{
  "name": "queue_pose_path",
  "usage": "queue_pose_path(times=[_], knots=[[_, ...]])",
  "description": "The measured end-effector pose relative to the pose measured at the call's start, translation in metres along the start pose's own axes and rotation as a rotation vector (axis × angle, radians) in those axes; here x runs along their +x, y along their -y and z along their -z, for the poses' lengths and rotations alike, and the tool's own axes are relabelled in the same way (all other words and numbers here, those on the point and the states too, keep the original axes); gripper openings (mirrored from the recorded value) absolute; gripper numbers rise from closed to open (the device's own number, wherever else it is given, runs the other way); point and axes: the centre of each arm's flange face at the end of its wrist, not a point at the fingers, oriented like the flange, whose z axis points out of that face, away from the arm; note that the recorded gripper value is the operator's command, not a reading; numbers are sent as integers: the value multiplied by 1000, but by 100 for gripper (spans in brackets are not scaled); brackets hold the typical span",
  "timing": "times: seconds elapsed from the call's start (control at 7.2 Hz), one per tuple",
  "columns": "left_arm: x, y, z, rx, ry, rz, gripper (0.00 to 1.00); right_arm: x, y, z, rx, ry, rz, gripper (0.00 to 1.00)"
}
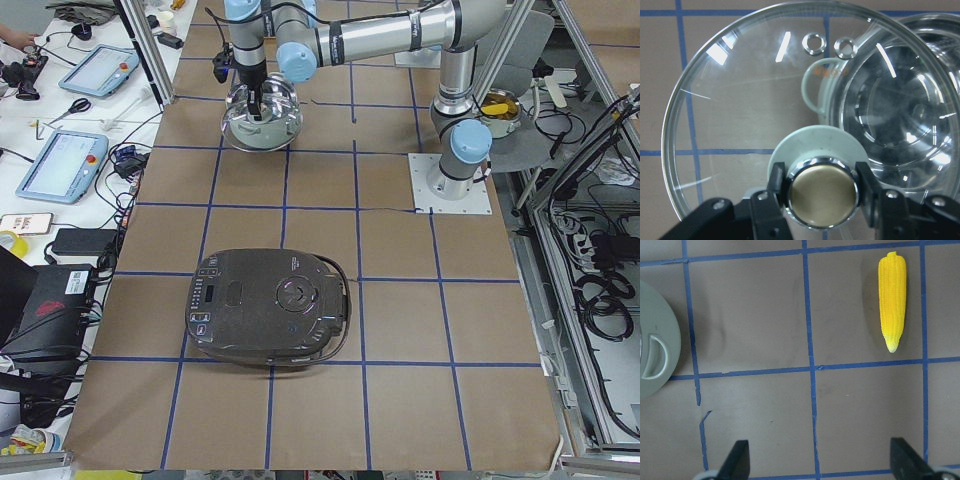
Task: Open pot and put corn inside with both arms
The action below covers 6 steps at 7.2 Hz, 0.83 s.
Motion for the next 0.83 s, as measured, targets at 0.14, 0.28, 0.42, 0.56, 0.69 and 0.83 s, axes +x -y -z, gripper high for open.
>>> queue_pose_path(times=[0.14, 0.28, 0.42, 0.56, 0.69, 0.83], knots=[[-31, 1, -18, -9, -4, 11, 7, 0, 0, 0, 0, 0, 0, 100], [-53, 5, -36, 6, 1, 18, 7, 0, 0, 0, 0, 0, 0, 100], [-64, 7, -56, 27, 9, 13, 7, 0, 0, 0, 1, 0, 0, 100], [-73, 7, -76, 47, 17, 4, 6, 0, 0, 0, 0, 0, 0, 100], [-82, 6, -96, 62, 20, 5, 6, 1, 2, -1, 0, -1, 1, 100], [-88, 7, -114, 71, 20, 8, 6, 6, 6, -4, -2, -4, -3, 100]])
